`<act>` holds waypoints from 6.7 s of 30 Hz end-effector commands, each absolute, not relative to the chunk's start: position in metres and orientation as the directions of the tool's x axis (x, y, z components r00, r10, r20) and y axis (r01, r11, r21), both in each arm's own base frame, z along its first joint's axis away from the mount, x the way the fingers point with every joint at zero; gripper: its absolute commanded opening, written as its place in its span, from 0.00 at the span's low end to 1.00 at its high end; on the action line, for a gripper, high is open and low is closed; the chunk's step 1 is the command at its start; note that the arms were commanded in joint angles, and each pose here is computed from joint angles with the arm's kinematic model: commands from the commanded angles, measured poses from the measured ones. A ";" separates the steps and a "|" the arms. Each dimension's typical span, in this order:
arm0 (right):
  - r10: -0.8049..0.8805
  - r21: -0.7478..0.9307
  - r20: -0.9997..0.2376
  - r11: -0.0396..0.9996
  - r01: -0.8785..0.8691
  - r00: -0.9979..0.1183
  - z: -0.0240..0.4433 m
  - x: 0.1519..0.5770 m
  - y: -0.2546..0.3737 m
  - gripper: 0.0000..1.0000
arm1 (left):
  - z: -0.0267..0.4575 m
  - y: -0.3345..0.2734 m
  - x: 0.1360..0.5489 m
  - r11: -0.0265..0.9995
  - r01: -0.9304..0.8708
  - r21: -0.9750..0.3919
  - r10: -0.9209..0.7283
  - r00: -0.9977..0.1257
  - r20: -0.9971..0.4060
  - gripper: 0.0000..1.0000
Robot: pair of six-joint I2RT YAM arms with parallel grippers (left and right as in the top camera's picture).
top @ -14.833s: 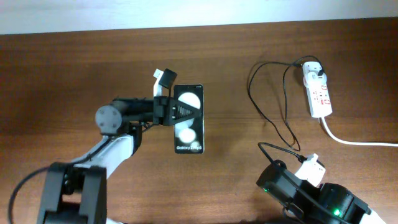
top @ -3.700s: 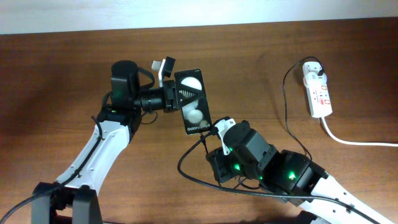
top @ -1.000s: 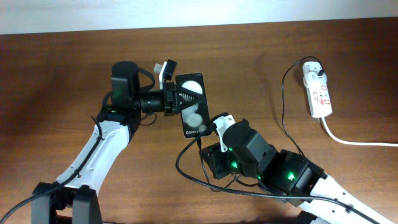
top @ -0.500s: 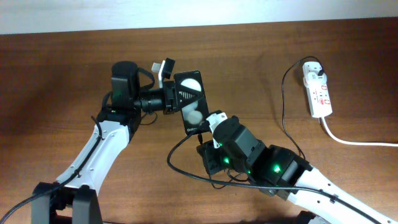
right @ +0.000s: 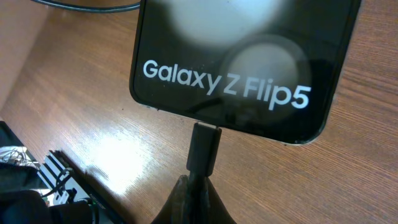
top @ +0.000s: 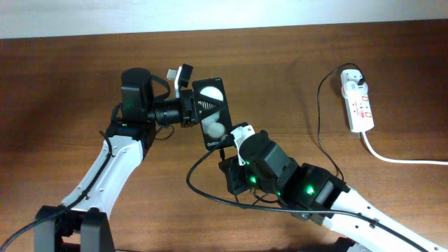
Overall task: Plug charger to phone and switch on socket
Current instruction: 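Push the USB-C plug up into the phone's bottom port with right gripper, then open the right gripper off the cable and pull it away, then lower the phone flat onto the table with left gripper and release, then retract the left arm to rest and move right gripper toward power strip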
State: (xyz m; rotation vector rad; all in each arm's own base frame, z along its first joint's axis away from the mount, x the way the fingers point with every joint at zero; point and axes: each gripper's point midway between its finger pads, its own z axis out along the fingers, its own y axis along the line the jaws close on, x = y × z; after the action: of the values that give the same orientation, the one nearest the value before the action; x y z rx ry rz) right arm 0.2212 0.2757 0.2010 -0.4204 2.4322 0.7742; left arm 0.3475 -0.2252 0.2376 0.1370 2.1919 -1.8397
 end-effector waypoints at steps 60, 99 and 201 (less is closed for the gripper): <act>0.030 0.412 -0.753 0.799 -0.437 -0.657 0.293 0.118 0.118 0.92 | 0.110 -0.284 0.385 0.540 0.360 -0.761 0.035 -0.913 -0.407 0.00; -0.004 0.389 -0.735 0.816 -0.427 -0.678 0.282 0.114 0.112 0.99 | -0.045 -0.206 0.371 0.935 0.073 -0.348 0.060 -0.997 -0.049 0.99; 0.368 0.107 -0.229 0.930 0.352 -0.901 0.152 0.181 0.060 0.04 | 0.301 0.025 -0.019 0.943 -0.217 -0.252 -0.298 -0.216 -0.930 0.99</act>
State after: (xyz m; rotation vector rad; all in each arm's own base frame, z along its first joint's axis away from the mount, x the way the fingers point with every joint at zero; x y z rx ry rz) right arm 0.1820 0.0606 0.1530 0.5358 2.8381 0.0940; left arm -0.0132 0.0239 0.3111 -0.3609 1.7746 -0.0863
